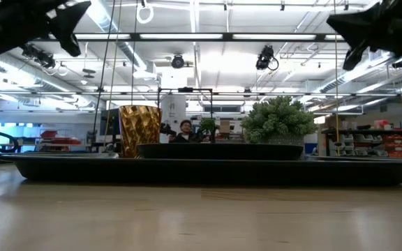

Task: Pick and place plate/cup/fork/spoon on tray
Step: Return to Home Position

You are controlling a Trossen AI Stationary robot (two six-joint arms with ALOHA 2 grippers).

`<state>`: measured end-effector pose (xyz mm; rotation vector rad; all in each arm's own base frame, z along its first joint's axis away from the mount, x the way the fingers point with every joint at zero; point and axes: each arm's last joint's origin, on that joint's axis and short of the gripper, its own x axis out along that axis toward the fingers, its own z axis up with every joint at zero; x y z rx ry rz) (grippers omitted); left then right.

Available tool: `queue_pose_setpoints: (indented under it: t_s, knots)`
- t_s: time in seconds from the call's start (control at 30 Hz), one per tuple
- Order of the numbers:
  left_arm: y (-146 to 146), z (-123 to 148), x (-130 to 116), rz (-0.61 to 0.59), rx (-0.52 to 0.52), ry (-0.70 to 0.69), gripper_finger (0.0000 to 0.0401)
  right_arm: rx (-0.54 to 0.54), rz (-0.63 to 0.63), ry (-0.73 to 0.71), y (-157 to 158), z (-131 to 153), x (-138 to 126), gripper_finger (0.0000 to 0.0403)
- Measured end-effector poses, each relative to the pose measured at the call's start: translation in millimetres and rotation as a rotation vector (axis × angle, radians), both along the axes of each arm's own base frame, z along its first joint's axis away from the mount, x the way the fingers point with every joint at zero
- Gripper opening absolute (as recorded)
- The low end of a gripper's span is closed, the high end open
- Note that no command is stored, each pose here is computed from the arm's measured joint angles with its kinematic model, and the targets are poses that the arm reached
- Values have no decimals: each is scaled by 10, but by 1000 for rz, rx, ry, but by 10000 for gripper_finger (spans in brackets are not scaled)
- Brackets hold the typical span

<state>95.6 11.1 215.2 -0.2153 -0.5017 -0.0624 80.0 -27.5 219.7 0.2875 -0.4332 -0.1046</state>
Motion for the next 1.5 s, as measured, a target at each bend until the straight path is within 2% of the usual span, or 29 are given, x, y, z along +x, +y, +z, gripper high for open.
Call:
queue_pose_setpoints:
  t_s: [0.1,0.33,0.5,0.73,0.83,0.97,1.07,1.33,1.5]
  knots:
    - [6,-60,30,24,26,68,128,2,-4,9,-19,-161,43,32]
    - [23,-219,88,87,93,243,128,-24,-52,100,-39,-240,71,32]
    - [27,-260,98,116,153,287,128,-50,-81,217,-53,-344,96,32]
    - [2,-377,117,17,185,402,128,-77,-85,397,-60,-509,116,32]
    - [-6,-424,120,-12,208,446,128,-117,-78,403,-57,-508,121,32]
    - [-7,-499,121,-11,256,518,128,-217,-87,421,-54,-509,124,32]
    - [-1,-558,118,4,270,580,128,-251,-94,433,-56,-514,128,32]
    - [21,-582,115,91,319,614,128,-249,-94,433,-56,-513,128,32]
    - [23,-571,117,98,309,603,128,-249,-94,433,-56,-513,128,32]
